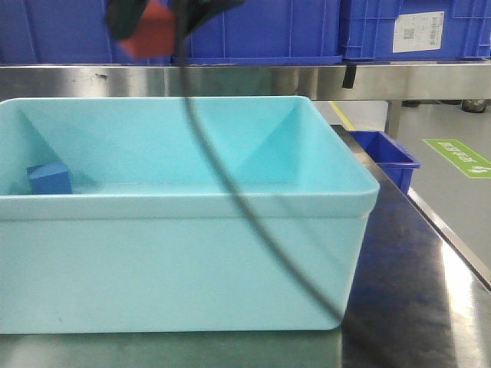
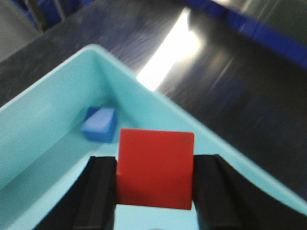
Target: Pick red cube and place on left shelf
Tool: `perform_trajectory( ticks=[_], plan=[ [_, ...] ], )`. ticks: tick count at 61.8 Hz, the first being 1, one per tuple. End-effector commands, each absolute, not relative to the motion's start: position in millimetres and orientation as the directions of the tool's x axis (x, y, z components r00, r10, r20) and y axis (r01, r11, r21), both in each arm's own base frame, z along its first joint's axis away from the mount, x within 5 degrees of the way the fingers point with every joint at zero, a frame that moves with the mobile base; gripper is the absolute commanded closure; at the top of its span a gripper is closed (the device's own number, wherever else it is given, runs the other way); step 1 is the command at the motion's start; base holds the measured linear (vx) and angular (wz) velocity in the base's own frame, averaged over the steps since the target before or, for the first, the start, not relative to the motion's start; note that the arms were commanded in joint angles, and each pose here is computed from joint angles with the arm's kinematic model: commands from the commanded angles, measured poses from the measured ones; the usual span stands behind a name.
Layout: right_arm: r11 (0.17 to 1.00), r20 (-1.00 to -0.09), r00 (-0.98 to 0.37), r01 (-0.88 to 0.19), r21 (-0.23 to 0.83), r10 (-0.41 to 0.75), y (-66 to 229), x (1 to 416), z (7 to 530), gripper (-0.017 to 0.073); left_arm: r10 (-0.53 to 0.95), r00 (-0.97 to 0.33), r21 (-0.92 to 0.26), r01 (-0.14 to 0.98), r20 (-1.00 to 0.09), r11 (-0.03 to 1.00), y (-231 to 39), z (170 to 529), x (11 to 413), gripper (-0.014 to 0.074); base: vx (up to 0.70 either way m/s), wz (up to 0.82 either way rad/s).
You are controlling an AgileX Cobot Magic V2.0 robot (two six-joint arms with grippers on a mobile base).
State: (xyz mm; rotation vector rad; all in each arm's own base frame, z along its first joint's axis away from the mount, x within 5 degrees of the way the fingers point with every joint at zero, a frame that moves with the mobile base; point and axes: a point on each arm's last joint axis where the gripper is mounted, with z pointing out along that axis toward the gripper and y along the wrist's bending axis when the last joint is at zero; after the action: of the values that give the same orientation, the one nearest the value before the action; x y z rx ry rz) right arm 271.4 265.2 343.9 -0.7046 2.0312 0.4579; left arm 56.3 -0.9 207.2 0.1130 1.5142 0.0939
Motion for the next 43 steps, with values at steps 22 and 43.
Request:
perform_trajectory(
  ticks=[22, 43],
  plan=[
    [0.870, -0.980, -0.187, -0.492, 0.039, -0.062, 147, 246, 393, 0.0501, 0.126, 0.116, 0.128, 0.005, -0.985, 0.992, -1, 208, 57, 0.0488, 0.00, 0.00],
    [0.945, -0.990, -0.142, -0.325, 0.041, -0.006, 72, 199, 380, 0.0501, 0.126, 0.116, 0.128, 0.005, -0.985, 0.992, -1, 208, 57, 0.0488, 0.00, 0.00]
  ],
)
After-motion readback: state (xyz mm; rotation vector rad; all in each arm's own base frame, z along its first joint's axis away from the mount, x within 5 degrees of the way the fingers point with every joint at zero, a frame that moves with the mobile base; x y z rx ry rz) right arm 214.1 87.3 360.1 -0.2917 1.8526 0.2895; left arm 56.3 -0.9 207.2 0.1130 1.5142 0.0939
